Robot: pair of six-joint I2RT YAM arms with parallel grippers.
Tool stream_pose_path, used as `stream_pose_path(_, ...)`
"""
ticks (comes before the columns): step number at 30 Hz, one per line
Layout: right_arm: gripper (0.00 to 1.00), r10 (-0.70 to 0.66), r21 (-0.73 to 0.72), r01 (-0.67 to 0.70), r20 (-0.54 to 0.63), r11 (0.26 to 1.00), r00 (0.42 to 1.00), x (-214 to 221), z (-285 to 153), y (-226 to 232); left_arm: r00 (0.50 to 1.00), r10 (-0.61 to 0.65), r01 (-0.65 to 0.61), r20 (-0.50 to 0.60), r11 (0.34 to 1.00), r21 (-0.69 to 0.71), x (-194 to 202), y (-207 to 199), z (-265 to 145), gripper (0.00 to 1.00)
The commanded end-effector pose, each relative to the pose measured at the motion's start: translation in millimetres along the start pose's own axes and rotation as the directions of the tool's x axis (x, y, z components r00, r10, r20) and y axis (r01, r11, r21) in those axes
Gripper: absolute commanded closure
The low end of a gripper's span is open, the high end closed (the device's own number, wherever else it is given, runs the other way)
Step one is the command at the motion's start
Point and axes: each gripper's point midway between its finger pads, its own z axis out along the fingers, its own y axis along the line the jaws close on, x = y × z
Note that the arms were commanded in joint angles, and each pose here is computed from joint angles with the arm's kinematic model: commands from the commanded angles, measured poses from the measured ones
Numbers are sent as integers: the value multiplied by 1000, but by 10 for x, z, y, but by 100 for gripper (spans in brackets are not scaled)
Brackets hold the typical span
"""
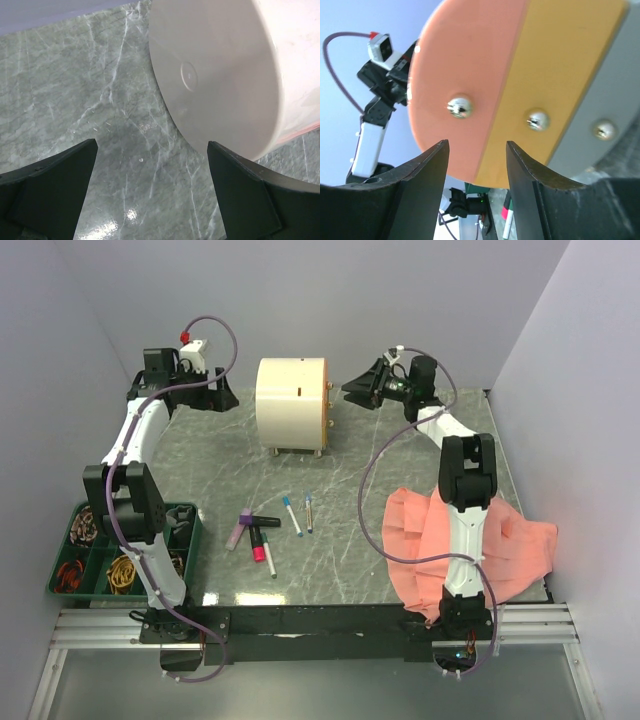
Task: Sort the stationery into containers
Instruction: Close the drawer in the storage box, then open the drawer in the storage box.
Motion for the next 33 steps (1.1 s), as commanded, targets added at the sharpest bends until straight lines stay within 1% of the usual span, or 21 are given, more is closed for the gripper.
stream_pose_path(1,43,-107,-80,107,10,991,994,-93,30,483,999,47,-46,29,999,-13,-122,-84,-162,1)
stream_pose_path(7,43,-121,-86,122,7,989,993,-91,105,521,999,48,-47,24,999,-13,-102,-90,-162,1)
stream_pose_path(15,44,-123,-78,122,1,989,992,-80,207,454,999,47,-46,16,999,-14,-50,-89,-152,1)
stream_pose_path(33,45,-111,-52,110,-17,993,994,-15,409,290,999,50,-50,7,999,-15,-24,-88,-127,1)
